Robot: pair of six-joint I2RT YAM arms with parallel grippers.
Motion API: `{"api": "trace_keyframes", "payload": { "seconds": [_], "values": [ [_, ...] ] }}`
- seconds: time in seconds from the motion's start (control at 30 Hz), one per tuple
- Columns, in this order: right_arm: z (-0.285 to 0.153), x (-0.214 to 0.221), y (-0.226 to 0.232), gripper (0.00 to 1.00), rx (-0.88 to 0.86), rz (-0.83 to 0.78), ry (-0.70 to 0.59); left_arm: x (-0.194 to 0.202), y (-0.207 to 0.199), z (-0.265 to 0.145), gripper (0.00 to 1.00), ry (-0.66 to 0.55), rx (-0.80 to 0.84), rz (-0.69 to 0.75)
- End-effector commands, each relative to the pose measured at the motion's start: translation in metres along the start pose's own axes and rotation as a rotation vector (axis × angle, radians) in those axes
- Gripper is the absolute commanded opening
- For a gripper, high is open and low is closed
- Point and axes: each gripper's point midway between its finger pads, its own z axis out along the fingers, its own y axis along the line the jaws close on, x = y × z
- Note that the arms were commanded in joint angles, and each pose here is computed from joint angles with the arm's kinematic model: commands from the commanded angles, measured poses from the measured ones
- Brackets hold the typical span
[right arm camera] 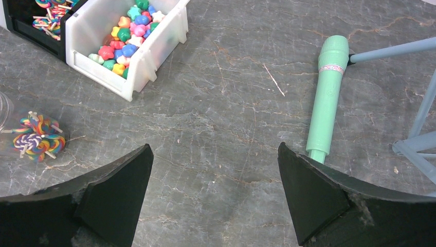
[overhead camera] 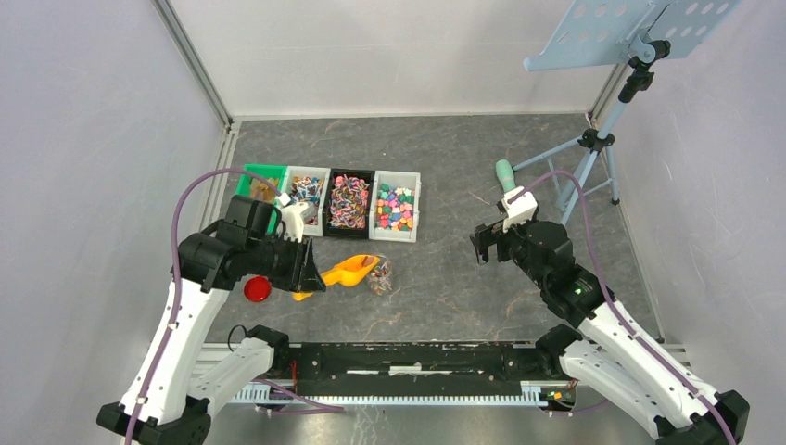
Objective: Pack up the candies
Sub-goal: Place the fake candies in the packing bottle.
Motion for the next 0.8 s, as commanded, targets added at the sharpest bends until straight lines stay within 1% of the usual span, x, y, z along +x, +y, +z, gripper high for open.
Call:
{"api": "trace_keyframes", "payload": {
  "seconds": [0.0, 0.47, 0.77],
  "values": [
    [0.0, -0.014, -0.002, 0.98, 0.008, 0.01, -0.061, -0.007, -0.007, -0.007, 0.02, -0.025, 0.015, 0.022],
    [0.0, -0.009, 0.004, 0.98, -0.017, 0.038, -0.061, -0.008, -0.006, -0.012, 0.02, 0.018, -0.022, 0.027],
    [-0.002, 0.003, 0.005, 0.98, -0.022, 0.053, -0.055, -0.011, -0.01, -0.013, 0.02, 0.046, -0.026, 0.024]
  ]
}}
